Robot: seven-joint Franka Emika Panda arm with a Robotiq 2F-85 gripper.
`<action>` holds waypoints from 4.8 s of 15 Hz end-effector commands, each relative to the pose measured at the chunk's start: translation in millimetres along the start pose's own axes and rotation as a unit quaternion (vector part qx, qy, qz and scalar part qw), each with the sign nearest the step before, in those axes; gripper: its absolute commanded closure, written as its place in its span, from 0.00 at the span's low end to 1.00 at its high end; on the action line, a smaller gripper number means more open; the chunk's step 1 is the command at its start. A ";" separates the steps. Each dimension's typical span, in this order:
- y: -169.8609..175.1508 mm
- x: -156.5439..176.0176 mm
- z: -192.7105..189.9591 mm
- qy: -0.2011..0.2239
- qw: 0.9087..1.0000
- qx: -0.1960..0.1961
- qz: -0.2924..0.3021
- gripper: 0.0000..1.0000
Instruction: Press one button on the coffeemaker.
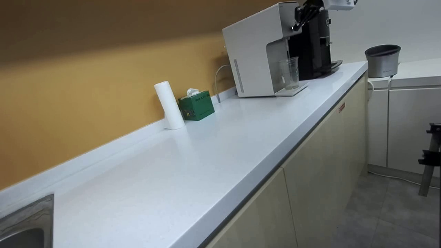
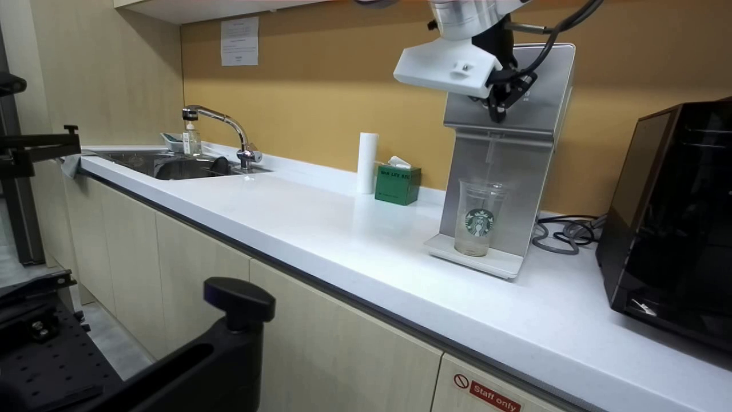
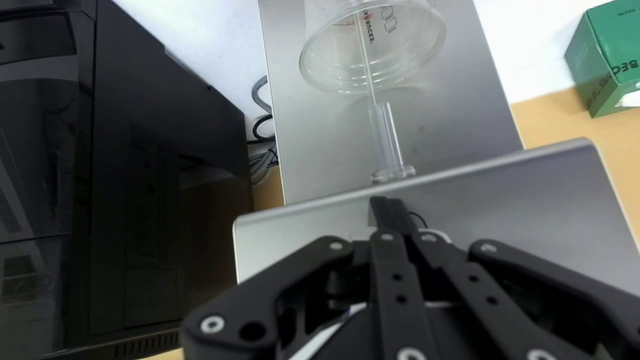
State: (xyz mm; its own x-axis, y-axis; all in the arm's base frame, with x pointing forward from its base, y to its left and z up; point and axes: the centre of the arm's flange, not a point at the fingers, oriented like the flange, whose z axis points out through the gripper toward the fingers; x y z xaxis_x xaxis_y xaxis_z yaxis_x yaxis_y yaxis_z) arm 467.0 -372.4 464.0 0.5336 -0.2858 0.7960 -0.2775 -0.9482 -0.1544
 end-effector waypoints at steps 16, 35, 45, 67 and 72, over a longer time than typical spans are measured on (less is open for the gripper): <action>-10.8 12.7 7.8 0.005 1.000 0.009 -0.020 1.00; -15.9 12.5 -5.9 -0.005 0.999 -0.009 -0.041 1.00; -13.5 15.1 -28.1 -0.015 0.997 -0.053 -0.050 1.00; -31.3 1.0 -94.4 -0.151 0.988 -0.039 -0.015 0.12; -40.9 0.4 -80.1 -0.156 0.987 -0.032 -0.022 0.66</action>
State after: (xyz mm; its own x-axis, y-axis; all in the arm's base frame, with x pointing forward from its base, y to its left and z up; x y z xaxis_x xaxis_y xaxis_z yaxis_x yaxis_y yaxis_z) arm 404.3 -326.8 514.5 0.7699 -0.2604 0.5826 -0.2767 -0.9589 -0.0630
